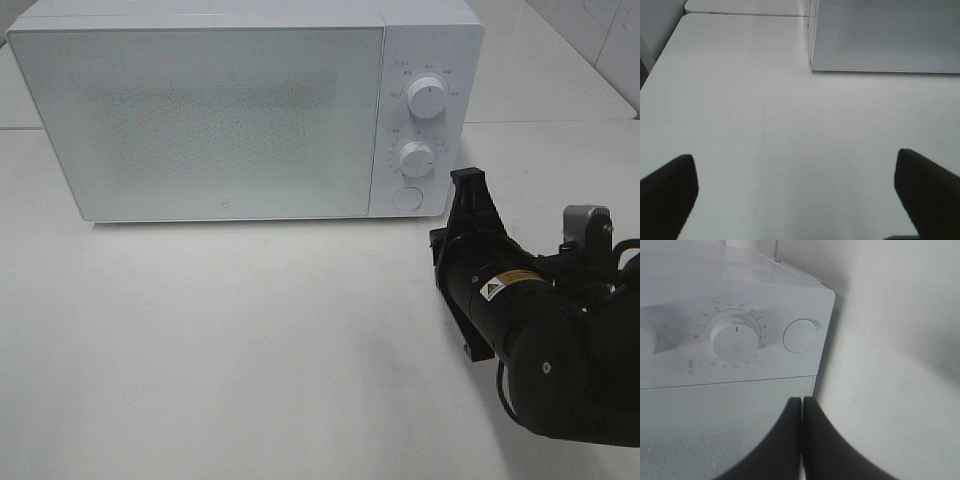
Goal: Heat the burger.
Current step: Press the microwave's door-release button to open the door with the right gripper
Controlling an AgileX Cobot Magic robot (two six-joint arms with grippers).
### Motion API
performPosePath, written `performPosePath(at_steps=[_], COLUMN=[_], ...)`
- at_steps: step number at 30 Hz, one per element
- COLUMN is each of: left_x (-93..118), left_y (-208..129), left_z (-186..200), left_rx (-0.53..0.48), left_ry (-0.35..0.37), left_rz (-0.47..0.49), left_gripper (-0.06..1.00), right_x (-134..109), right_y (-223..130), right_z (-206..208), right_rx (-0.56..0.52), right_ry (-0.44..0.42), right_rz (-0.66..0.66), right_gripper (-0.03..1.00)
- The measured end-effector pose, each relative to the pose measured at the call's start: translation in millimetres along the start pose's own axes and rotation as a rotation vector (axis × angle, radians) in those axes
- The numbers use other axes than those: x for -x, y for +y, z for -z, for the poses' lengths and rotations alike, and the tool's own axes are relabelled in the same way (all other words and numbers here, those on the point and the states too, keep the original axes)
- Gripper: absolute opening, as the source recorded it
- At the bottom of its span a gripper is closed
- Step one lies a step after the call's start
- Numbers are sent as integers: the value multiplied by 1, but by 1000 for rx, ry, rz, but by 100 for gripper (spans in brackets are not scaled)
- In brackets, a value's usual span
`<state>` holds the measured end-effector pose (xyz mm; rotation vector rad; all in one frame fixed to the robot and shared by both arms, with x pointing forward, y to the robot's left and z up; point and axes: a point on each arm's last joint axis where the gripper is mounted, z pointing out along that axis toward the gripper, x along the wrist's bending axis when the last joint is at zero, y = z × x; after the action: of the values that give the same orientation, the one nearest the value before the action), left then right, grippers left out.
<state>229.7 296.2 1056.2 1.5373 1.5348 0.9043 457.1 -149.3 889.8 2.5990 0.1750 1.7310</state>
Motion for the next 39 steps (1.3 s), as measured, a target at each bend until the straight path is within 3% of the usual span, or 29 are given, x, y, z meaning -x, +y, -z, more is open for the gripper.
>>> performPosePath(at_steps=[8, 21, 39], left_x=[0, 0, 0], left_y=[0, 0, 0], left_z=[0, 0, 0], left_rx=[0, 0, 0], left_ry=[0, 0, 0], left_rz=[0, 0, 0], left_gripper=[99, 99, 99], right_x=[11, -3, -7], right_y=[-5, -12, -13], right_z=[-8, -51, -103], right_rx=[5, 31, 84], right_ry=[-39, 7, -9], right_rz=[-59, -104, -175], right_gripper=[2, 2, 2])
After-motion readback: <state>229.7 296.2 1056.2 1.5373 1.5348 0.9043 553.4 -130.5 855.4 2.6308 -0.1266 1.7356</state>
